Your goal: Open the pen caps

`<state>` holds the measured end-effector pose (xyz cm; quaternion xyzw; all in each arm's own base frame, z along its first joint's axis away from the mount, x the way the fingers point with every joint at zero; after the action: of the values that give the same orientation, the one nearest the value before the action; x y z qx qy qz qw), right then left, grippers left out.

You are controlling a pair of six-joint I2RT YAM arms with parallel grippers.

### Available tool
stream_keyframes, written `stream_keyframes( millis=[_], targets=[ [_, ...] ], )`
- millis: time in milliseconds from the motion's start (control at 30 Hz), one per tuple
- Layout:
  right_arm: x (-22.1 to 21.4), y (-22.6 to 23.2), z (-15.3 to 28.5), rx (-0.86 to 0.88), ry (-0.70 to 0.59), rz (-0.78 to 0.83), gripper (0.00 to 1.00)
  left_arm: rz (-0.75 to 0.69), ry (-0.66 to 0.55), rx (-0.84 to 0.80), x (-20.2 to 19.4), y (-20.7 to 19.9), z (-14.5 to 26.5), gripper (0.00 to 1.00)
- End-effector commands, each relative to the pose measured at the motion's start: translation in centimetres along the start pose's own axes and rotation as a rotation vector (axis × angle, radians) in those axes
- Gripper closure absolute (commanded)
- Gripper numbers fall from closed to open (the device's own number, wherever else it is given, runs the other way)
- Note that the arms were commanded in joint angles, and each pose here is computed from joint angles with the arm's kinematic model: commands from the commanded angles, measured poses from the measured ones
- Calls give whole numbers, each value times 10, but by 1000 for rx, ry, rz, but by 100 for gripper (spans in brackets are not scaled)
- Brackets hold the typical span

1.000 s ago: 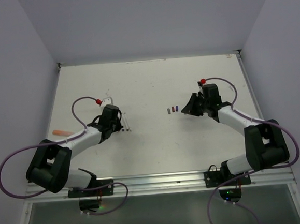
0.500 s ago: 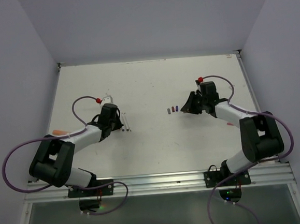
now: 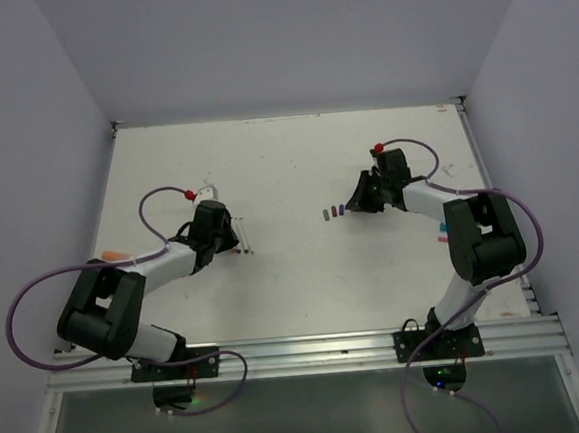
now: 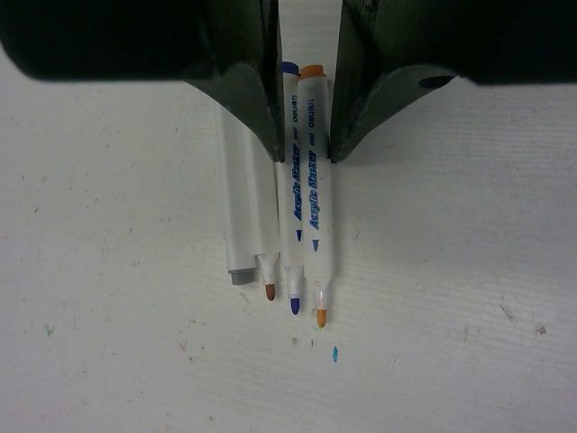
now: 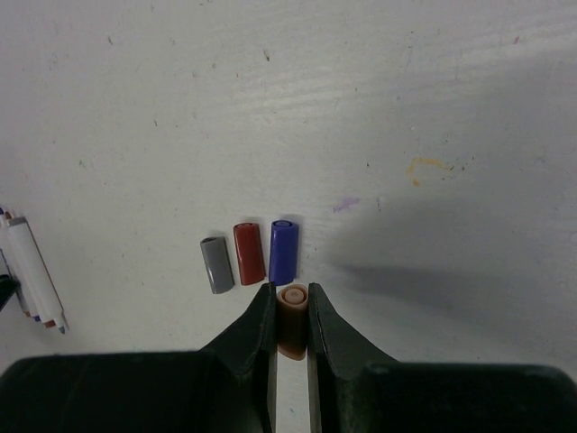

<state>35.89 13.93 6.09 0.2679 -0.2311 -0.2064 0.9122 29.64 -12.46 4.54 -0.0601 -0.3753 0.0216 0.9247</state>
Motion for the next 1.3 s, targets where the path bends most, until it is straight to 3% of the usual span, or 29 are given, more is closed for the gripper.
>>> stream_keyframes(
  millis=[0,233,567,767,933,1067,1200,1233,1267],
  targets=[
    [16,4,-4,-14,-35,29,100,19,-15,-5,2,1,-5,71],
    [12,-5,-17,-33,-15,13,95,26,-18,-7,3,1,-2,67],
    [9,-8,-17,-39,-15,10,62,46,-59,-35,20,-3,16,62],
    [10,-9,-16,-49,-24,12,57,46,-85,-56,30,-7,26,61],
    [24,4,12,-32,-123,33,56,48,-76,-71,31,-9,33,61],
    [38,-6,48,-163,-245,4,55,58,-96,-89,38,-11,43,60],
    [54,-25,95,-317,-422,-88,41,72,-117,-127,46,-17,56,59],
    [52,-32,103,-353,-429,-110,31,74,-121,-137,48,-18,59,58],
    [55,-34,113,-357,-462,-151,29,75,-111,-144,47,-19,62,58]
  ],
)
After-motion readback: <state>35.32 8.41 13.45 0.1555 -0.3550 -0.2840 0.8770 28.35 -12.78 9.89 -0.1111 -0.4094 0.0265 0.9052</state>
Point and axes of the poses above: each gripper's point midway between its finger pads, its own z axis back along the fingers, its own y axis along the line the jaws close on, x = y × z, the point moved 3 cm from there along z, back along the fingers, and after that the axes turned 13 degrees about -z, right-handed, at the moved point
